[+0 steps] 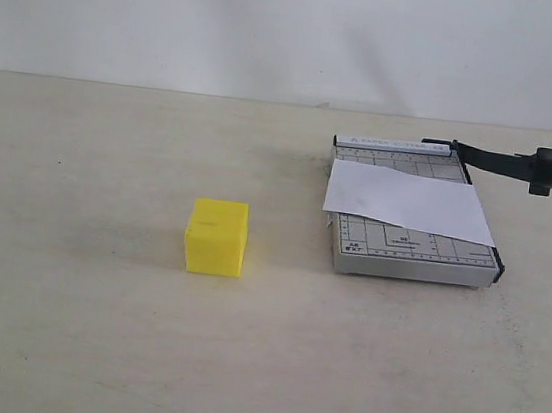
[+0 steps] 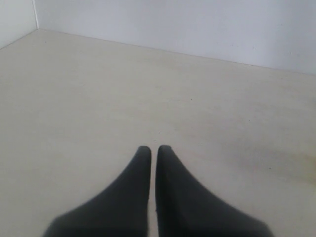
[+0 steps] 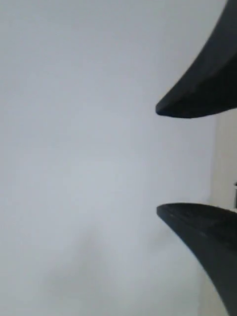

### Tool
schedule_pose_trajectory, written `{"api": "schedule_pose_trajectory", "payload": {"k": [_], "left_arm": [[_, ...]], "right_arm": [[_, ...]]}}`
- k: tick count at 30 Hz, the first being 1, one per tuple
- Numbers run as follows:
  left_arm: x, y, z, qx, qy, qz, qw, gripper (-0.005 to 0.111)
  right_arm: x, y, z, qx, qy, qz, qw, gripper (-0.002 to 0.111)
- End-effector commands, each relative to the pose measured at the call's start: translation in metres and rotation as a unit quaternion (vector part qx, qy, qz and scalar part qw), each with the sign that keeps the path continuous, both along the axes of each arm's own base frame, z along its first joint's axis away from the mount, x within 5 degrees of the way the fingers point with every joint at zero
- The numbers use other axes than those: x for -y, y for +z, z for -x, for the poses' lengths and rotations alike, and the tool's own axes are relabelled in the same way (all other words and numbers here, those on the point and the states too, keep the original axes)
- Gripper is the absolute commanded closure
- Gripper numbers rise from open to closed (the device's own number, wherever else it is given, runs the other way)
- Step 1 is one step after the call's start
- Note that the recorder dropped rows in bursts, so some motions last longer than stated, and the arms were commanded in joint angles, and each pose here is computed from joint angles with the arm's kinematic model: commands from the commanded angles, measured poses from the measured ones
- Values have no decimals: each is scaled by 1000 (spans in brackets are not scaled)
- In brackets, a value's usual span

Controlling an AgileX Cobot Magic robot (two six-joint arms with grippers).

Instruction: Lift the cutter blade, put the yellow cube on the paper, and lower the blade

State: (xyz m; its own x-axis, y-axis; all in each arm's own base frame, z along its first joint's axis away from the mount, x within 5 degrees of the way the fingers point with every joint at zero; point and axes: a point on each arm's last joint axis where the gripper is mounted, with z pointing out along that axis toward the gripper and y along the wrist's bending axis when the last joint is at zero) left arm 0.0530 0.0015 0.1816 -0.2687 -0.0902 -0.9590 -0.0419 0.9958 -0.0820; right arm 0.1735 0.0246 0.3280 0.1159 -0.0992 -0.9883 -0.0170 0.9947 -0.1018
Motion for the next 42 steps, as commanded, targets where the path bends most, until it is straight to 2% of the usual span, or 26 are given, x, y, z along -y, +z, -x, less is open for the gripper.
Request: {"api": "schedule_pose_trajectory", "payload": {"k": [1,3,6,11,19,21,22,23,25,27,31,34,37,39,41,42], "left_arm": [[0,-1,0,3,1,3,1000,102],[0,-1,0,3,1,3,1000,102],[0,-1,0,3,1,3,1000,102],[-1,0,0,5,-6,-36,999,102],[0,6,-2,42,-8,-32,999,102],[3,11,-3,70,-5,44,997,102],[4,16,-3,93,0,110,990,102],[5,20,-3,111,7,197,974,102],[6,23,-3,124,19,341,932,102],[7,23,-3,118,21,393,912,102],[5,26,-3,132,24,394,909,102],[-1,34,-3,190,32,346,918,102],[-6,43,-1,244,45,339,907,102],[-8,45,0,260,48,335,905,102],[-7,46,0,263,43,307,914,102],[-6,46,0,261,36,276,924,102]], "right_arm": [[5,24,43,53,32,-10,998,60],[3,24,55,38,61,-13,997,75],[-6,13,66,-32,124,-1,992,109],[-17,-7,71,-137,192,18,972,108],[-19,-9,72,-150,200,18,968,108],[-18,-9,72,-149,199,22,968,108],[-18,-9,72,-149,197,32,969,108],[-17,-10,72,-148,194,42,969,108],[-16,-10,71,-144,187,67,969,108],[-15,-9,71,-138,179,80,971,108],[-10,-2,68,-99,150,71,981,108],[-4,8,65,-51,115,57,990,108],[5,16,64,-10,69,50,996,108],[12,17,63,-5,37,62,997,108],[22,13,60,-18,-10,83,996,108],[26,9,57,-25,-31,88,995,108]]}}
